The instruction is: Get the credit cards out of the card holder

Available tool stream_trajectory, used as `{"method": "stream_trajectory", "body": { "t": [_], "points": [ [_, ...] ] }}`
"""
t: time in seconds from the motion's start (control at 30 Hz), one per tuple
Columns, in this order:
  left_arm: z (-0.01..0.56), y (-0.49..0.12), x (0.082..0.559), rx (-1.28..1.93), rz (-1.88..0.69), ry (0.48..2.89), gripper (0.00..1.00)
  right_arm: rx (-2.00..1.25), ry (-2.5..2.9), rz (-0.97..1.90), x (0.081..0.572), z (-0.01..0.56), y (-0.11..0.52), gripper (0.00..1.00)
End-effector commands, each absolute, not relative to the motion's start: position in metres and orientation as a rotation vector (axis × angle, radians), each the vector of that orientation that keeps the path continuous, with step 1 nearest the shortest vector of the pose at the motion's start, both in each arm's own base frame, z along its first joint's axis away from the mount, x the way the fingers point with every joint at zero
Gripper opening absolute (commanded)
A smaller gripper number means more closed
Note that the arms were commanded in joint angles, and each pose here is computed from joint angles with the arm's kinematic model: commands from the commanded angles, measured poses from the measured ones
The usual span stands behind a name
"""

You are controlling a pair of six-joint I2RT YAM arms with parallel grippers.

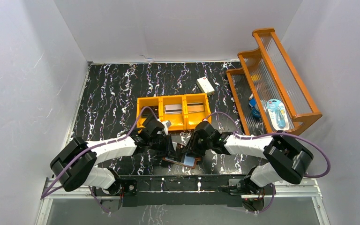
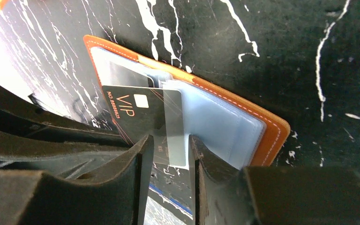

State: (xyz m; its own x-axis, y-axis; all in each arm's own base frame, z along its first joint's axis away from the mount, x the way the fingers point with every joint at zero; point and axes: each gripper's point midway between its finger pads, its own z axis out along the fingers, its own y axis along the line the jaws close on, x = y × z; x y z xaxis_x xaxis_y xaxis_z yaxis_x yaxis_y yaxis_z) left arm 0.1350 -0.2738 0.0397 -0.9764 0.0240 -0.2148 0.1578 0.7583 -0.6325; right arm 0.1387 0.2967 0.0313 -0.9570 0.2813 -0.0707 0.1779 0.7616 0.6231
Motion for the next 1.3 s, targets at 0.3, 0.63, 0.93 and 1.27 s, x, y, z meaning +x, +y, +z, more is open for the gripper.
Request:
{"method": "stream_trajectory", "body": {
  "t": [0.3, 0.63, 0.93, 1.27],
  "points": [
    [0.050, -0.297, 0.149, 0.183, -1.098, 2.721, 0.24, 0.483, 2.849, 0.855, 0.124, 0.001, 0.268, 0.40],
    [0.047, -0.301, 0.159, 0.188, -1.043, 2.736, 0.10, 0.526, 2.834, 0.830, 0.126, -0.001, 0.259, 0.40],
    [0.088, -0.284, 0.163, 0.239, -0.976, 2.637, 0.00, 0.326, 2.637, 1.105, 0.146, 0.064, 0.290, 0.52],
    [0.101, -0.230, 0.181, 0.120, -0.638, 2.574, 0.00, 0.185, 2.572, 1.272, 0.153, 0.099, 0.325, 0.46]
  ]
}}
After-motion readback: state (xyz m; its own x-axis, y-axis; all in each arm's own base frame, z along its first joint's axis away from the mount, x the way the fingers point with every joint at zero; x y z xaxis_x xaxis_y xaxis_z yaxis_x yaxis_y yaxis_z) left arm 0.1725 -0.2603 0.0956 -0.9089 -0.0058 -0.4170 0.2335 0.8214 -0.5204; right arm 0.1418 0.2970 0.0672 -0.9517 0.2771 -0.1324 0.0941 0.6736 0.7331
